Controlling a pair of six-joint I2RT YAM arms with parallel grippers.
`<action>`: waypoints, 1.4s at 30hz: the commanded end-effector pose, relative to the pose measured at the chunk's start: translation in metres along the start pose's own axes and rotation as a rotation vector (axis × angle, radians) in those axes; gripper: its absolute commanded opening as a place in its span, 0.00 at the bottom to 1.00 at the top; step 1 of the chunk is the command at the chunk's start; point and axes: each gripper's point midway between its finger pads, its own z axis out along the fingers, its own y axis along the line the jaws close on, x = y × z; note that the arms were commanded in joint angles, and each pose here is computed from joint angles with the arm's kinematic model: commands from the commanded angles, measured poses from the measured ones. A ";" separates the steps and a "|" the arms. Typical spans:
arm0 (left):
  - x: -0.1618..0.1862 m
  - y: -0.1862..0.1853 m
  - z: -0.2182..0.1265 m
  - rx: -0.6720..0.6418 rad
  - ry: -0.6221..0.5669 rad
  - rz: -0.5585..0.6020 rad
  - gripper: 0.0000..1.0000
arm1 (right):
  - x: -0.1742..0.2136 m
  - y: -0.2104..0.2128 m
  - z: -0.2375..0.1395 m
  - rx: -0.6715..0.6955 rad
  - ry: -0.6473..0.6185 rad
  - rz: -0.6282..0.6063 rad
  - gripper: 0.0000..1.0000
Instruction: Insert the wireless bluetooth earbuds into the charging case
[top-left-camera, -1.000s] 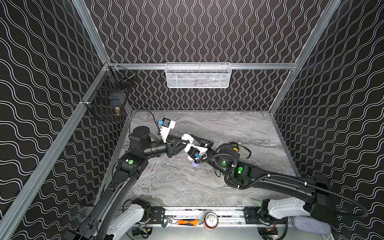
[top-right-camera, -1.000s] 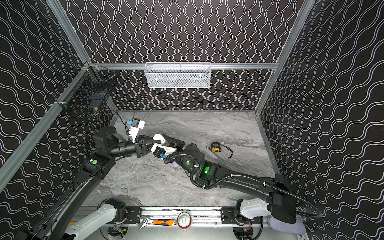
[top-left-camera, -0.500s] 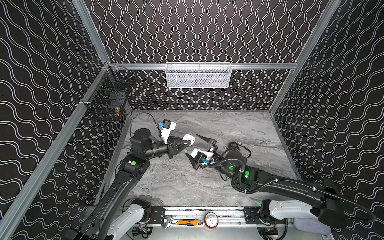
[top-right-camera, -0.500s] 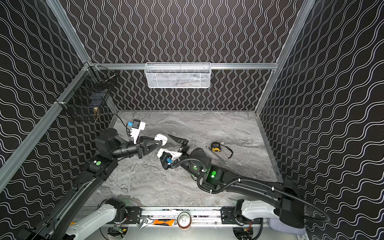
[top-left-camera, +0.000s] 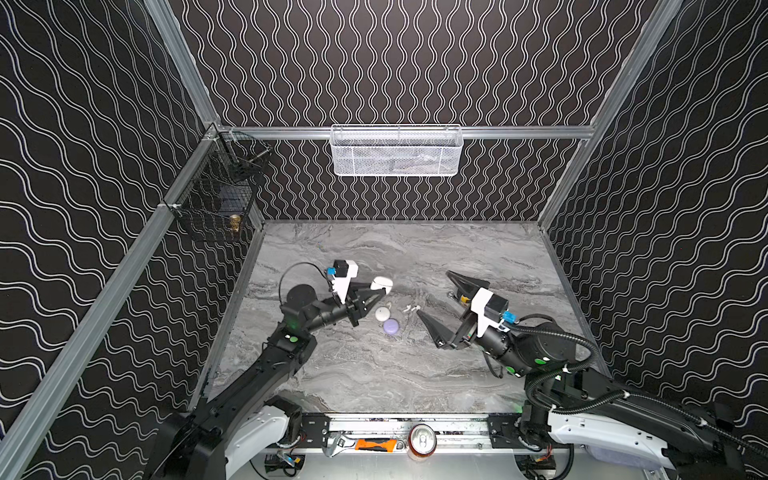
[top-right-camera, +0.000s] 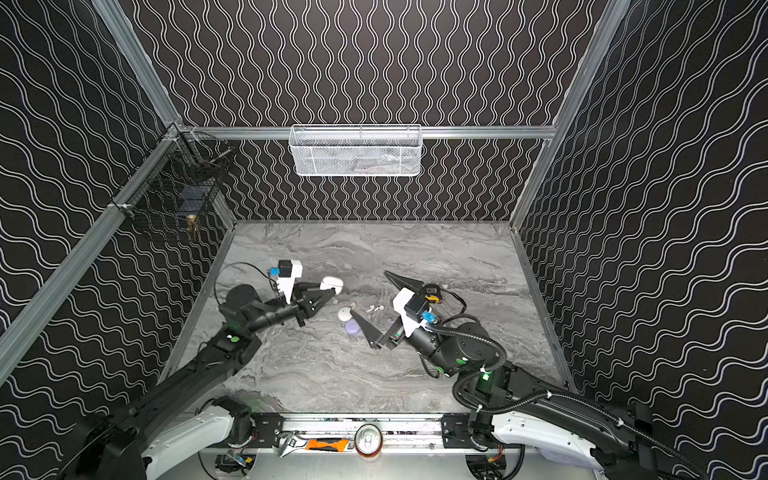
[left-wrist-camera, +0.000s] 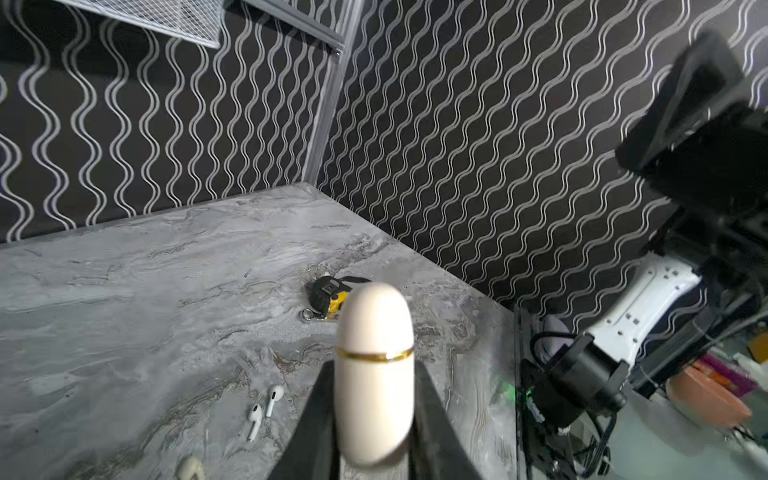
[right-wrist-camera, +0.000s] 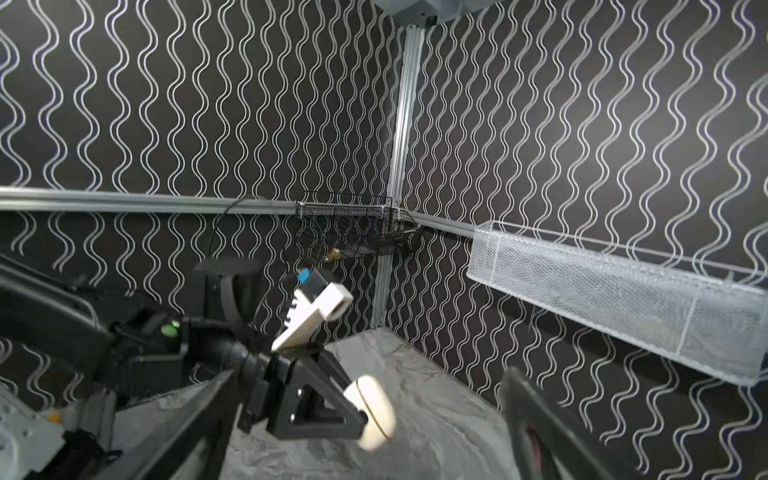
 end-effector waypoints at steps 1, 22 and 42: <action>-0.025 -0.027 0.003 0.096 -0.180 0.237 0.00 | 0.017 -0.006 -0.008 0.033 0.077 0.167 1.00; 0.028 -0.075 -0.010 0.280 -0.243 0.405 0.00 | 0.098 0.019 0.017 -0.216 0.274 -0.026 0.83; 0.035 -0.088 -0.005 0.379 -0.204 0.403 0.00 | 0.118 0.014 0.021 -0.204 0.287 -0.024 0.73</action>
